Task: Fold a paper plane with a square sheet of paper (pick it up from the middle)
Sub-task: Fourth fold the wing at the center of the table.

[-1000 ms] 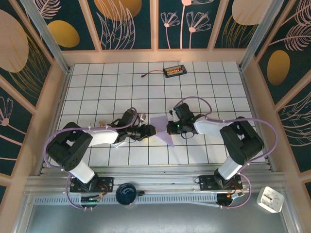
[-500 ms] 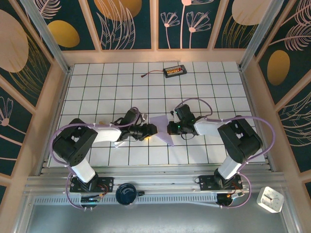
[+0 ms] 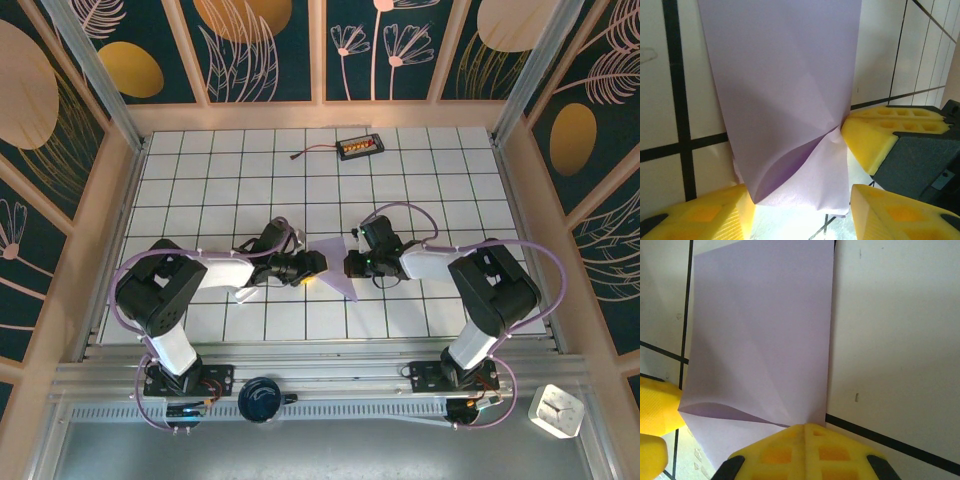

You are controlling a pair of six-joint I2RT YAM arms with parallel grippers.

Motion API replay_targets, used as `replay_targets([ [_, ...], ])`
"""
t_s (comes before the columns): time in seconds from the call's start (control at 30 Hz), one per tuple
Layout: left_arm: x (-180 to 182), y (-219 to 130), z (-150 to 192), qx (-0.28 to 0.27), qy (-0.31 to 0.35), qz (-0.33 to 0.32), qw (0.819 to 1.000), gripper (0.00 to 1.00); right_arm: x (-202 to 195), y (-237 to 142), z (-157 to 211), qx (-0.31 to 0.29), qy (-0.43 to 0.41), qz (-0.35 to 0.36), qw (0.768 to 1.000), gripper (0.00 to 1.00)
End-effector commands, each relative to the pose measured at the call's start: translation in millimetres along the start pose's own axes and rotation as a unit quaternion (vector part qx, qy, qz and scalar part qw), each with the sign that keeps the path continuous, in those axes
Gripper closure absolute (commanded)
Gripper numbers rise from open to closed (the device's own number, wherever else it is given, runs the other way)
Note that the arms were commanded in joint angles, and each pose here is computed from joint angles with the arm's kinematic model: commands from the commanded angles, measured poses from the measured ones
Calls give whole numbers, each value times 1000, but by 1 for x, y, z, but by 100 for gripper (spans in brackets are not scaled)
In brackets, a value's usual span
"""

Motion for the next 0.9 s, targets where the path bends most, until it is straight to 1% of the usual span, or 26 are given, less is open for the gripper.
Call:
replay_targets([
  [0.0, -9, -2, -9, -25, -1, 20, 999, 47, -14, 2, 16, 26, 15, 25, 999, 100],
  [0.17, -14, -5, -12, -38, 6, 40, 998, 48, -14, 2, 17, 27, 15, 27, 999, 100],
  [0.27, -18, -5, -12, -35, 14, 50, 998, 51, -15, 3, 17, 27, 16, 29, 999, 100],
  [0.53, -13, -4, -11, -23, 55, 25, 998, 73, -15, 4, 16, 27, 12, 31, 999, 100],
  [0.73, -8, 1, -13, -22, 62, 7, 998, 88, -15, 5, 15, 29, 5, 32, 999, 100],
  [0.87, -7, 0, -14, -27, 54, 4, 998, 97, -9, 1, 8, 24, -13, 26, 999, 100],
])
Point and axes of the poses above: each hand's point on the last joint's axis, 136 mm out from that joint toward the fingers, its own y axis out along the fingers, its own x axis along the line the jaws close on, z = x × y, the point moved 6 cm from there along -y, back along the fingers, and after that the axes turned 6 degrees about y, right-handed, at the moved point
